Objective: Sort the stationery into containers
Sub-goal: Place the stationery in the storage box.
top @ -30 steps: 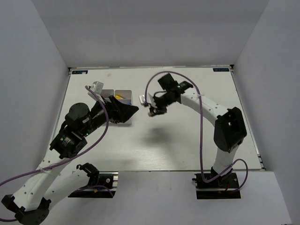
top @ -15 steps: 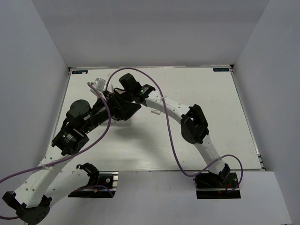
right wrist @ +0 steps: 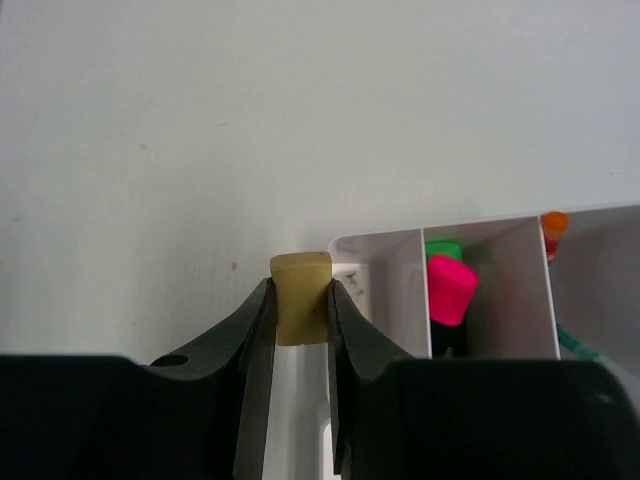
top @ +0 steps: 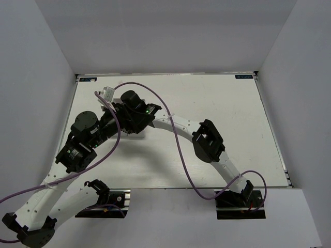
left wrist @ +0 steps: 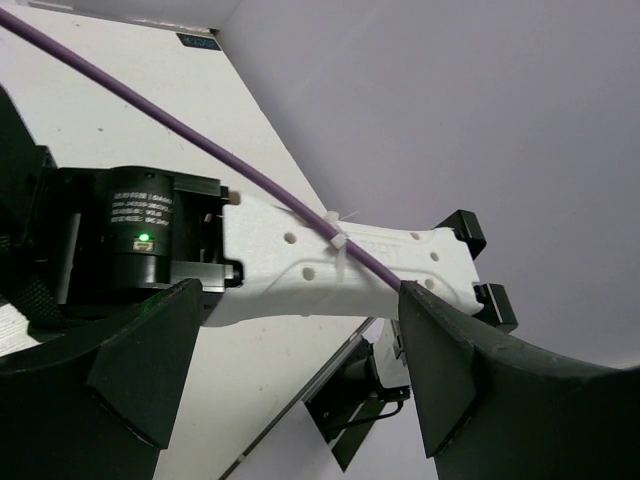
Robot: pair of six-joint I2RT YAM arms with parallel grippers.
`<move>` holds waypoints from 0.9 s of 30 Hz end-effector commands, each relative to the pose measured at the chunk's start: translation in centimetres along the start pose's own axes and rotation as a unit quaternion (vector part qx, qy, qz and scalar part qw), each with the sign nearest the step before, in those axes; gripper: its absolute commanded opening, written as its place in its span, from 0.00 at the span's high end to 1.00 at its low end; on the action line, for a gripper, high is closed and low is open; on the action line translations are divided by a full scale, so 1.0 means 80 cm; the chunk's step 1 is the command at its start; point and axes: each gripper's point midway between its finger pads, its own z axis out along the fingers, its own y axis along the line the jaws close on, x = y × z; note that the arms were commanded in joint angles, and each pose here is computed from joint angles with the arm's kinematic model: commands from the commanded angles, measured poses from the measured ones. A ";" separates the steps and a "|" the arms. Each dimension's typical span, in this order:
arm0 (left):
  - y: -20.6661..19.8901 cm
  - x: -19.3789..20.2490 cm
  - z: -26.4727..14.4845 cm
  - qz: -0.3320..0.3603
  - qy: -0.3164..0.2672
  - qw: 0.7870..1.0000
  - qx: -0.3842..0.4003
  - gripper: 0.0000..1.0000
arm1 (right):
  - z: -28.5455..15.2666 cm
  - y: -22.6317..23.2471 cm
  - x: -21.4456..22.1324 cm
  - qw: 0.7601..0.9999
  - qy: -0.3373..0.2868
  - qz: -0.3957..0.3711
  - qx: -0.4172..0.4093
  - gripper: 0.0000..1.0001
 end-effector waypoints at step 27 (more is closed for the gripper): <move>-0.023 -0.021 -0.008 0.015 -0.024 0.999 0.030 0.20 | -0.056 -0.031 -0.069 0.996 -0.058 -0.034 0.065 0.74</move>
